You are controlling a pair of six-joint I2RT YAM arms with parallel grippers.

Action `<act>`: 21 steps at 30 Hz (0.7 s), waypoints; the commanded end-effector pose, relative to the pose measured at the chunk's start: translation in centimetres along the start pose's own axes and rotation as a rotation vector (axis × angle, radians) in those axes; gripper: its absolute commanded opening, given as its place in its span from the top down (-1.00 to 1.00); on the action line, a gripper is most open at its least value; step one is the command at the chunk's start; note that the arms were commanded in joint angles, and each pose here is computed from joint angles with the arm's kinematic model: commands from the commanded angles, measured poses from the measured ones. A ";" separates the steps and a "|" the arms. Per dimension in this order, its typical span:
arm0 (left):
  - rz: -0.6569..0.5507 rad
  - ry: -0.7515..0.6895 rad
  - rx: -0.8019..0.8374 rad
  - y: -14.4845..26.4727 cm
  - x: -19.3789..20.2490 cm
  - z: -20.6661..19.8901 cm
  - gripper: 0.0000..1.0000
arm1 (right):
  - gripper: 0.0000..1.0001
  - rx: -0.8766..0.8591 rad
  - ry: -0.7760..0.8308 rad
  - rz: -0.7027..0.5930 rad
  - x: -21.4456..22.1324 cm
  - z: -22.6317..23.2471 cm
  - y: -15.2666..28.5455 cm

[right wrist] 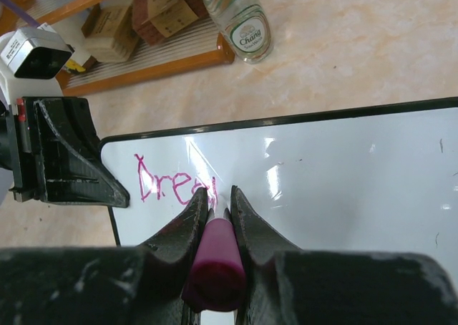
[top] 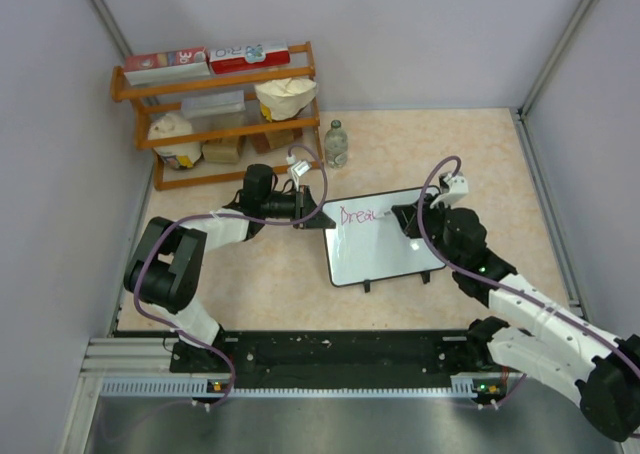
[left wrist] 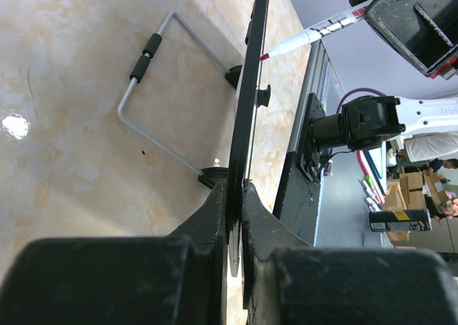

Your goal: Write a sentence on the whiteboard

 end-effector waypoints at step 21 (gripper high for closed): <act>-0.044 -0.063 -0.038 -0.1 -1.0 -0.2 1.00 | 1.00 0.052 0.009 -0.063 -2.1 -0.3 -0.9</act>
Point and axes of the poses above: each gripper's point midway between its finger pads, its own y axis back along the fingers, its own z axis along the line the jaws close on, x = y × z, the point moved 6 cm from there along y, back along the fingers, and after that the axes turned 13 degrees about y, right-handed, at the moved point
